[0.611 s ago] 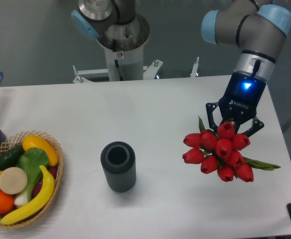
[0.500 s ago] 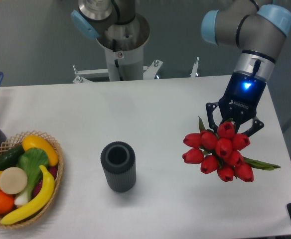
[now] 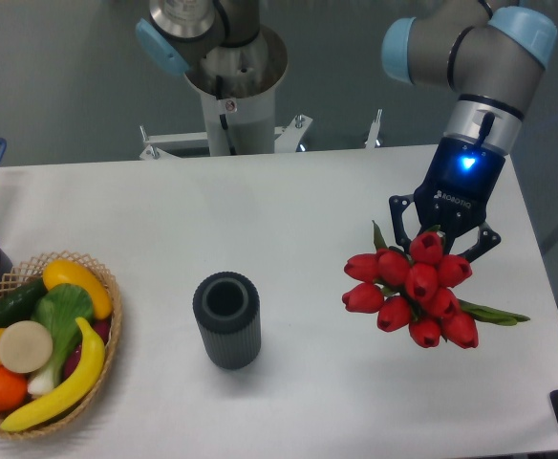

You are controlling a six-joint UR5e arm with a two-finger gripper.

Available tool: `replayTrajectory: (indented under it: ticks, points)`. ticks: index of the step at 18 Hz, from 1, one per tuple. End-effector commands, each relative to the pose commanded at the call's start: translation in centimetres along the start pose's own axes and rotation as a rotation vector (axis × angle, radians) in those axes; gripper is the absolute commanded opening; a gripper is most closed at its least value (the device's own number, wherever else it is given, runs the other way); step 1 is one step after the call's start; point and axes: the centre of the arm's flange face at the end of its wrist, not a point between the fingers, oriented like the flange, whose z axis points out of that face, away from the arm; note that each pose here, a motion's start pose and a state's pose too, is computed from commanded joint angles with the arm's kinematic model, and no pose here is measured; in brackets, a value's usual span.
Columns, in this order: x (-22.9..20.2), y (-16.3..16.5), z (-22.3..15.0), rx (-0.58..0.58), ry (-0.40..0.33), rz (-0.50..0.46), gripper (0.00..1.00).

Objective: Insert the flowers into the vase
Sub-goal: 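Carry the red tulip bunch with the gripper over the black vase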

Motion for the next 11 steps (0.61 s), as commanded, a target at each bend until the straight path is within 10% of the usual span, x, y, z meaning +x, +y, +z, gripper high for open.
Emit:
replayTrajectory:
  ticks: [11]
  points:
    - [5.6, 0.3, 2.5, 0.333, 0.231, 0.028, 0.26]
